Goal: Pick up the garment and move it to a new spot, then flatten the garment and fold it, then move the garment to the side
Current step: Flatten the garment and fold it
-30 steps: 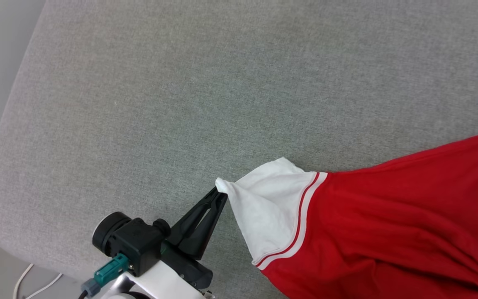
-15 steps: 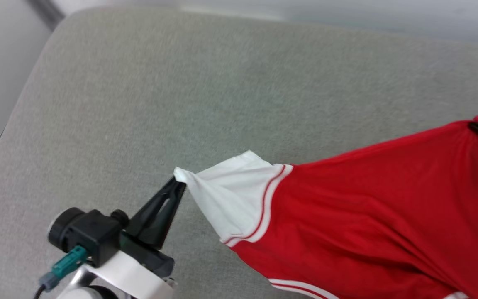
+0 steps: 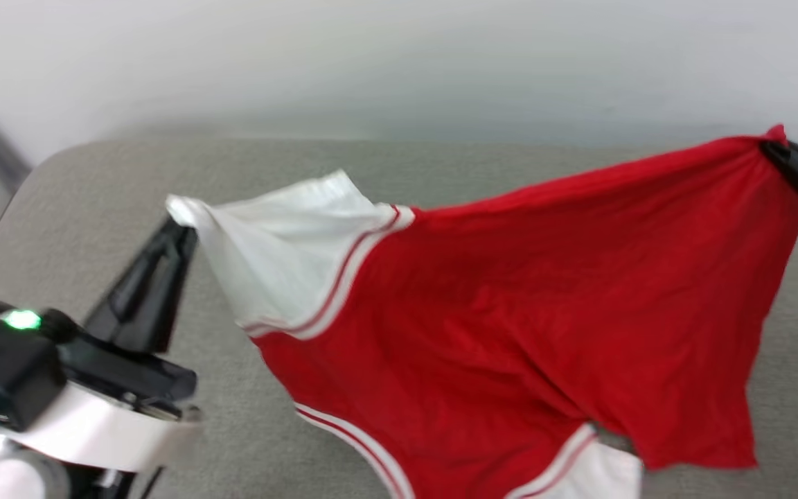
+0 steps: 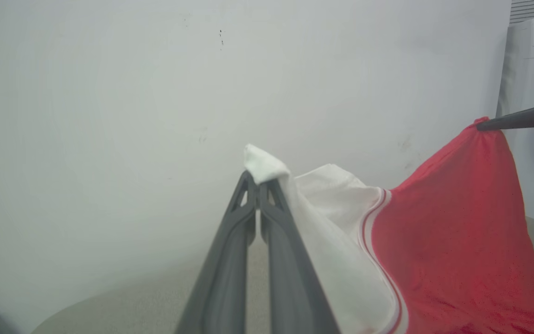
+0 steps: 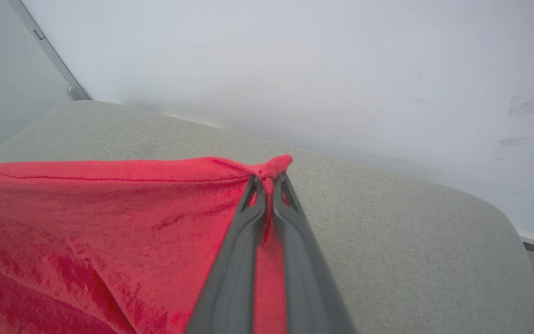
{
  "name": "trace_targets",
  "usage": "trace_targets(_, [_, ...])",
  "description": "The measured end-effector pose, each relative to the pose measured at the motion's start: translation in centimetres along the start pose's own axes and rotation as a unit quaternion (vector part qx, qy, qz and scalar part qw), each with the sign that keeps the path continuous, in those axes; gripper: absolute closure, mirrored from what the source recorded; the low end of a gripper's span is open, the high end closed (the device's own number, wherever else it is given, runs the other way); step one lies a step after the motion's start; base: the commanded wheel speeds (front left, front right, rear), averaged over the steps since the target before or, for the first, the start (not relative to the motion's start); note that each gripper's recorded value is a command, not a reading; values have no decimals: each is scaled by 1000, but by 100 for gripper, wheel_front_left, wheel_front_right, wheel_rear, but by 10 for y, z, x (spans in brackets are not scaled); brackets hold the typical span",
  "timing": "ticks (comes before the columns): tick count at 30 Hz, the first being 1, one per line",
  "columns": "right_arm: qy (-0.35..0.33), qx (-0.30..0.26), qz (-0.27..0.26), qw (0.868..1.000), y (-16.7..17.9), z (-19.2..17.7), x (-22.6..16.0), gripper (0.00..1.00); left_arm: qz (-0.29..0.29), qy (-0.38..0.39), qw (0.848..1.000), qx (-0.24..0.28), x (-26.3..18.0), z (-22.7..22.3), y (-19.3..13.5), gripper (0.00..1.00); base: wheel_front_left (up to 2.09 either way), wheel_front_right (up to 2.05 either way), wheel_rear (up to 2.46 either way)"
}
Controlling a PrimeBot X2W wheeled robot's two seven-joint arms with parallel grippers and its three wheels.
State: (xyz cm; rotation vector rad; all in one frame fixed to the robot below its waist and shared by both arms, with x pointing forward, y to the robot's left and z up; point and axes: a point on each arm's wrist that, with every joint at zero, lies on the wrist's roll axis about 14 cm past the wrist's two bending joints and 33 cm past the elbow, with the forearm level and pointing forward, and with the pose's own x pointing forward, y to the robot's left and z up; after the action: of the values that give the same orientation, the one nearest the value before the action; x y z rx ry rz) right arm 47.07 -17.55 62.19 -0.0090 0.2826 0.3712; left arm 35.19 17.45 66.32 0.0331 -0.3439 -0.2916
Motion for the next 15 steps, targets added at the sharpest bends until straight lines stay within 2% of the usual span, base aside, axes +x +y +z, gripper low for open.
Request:
trace_targets(1, [-30,-2,-7,1000,-2,15,-17,100,-5,-39,999,11,8,23,0,100,0,0,0])
trace_targets(2, [-30,-2,-7,1000,-2,15,-17,100,-5,-39,999,11,8,23,0,100,0,0,0])
trace_targets(5, [-81,-13,-17,997,-1,40,-46,100,-10,-121,992,32,22,72,2,100,0,0,0])
trace_targets(9, [-129,-17,-15,991,5,64,-67,100,-18,-202,978,50,34,118,3,100,0,0,0])
trace_targets(15, [-180,-20,-16,983,7,90,-81,100,-28,-261,962,76,51,154,4,100,0,0,0])
